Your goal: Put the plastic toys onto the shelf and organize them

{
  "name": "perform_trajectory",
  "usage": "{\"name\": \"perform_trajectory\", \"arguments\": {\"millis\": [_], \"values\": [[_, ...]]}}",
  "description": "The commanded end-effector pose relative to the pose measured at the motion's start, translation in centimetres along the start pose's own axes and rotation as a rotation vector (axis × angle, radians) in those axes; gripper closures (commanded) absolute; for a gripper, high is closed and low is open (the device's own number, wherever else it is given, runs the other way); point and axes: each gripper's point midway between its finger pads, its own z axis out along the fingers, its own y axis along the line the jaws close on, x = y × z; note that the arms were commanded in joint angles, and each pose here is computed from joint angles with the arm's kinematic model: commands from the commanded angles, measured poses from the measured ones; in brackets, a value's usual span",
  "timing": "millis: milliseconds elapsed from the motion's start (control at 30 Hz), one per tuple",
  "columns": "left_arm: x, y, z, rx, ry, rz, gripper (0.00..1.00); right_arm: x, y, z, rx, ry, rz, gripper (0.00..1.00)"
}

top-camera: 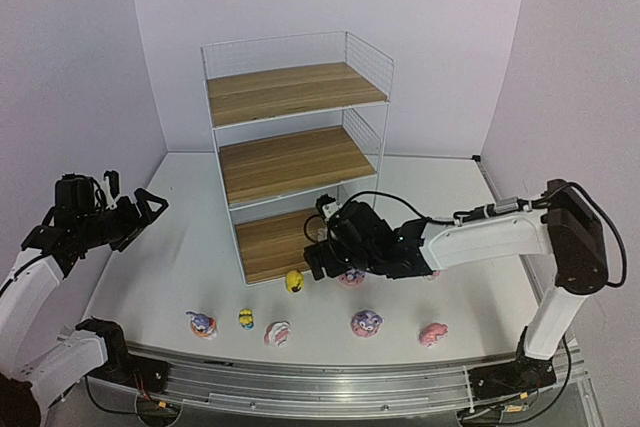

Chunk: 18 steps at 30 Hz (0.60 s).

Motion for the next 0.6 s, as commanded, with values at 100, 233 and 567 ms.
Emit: {"name": "perform_trajectory", "arguments": {"millis": [100, 233, 567], "values": [[-0.2, -1.0, -0.9, 0.045, -0.018, 0.001, 0.00, 1.3, 7.3, -4.6, -0.290, 0.015, -0.177, 0.04], [0.6, -1.5, -0.9, 0.091, 0.004, -0.004, 0.00, 3.5, 8.8, -3.7, -0.382, 0.083, -0.315, 0.05], [1.7, -1.7, -0.5, 0.134, 0.046, -0.002, 0.00, 3.4, 7.1, 0.5, -0.388, 0.142, -0.281, 0.07]]}}
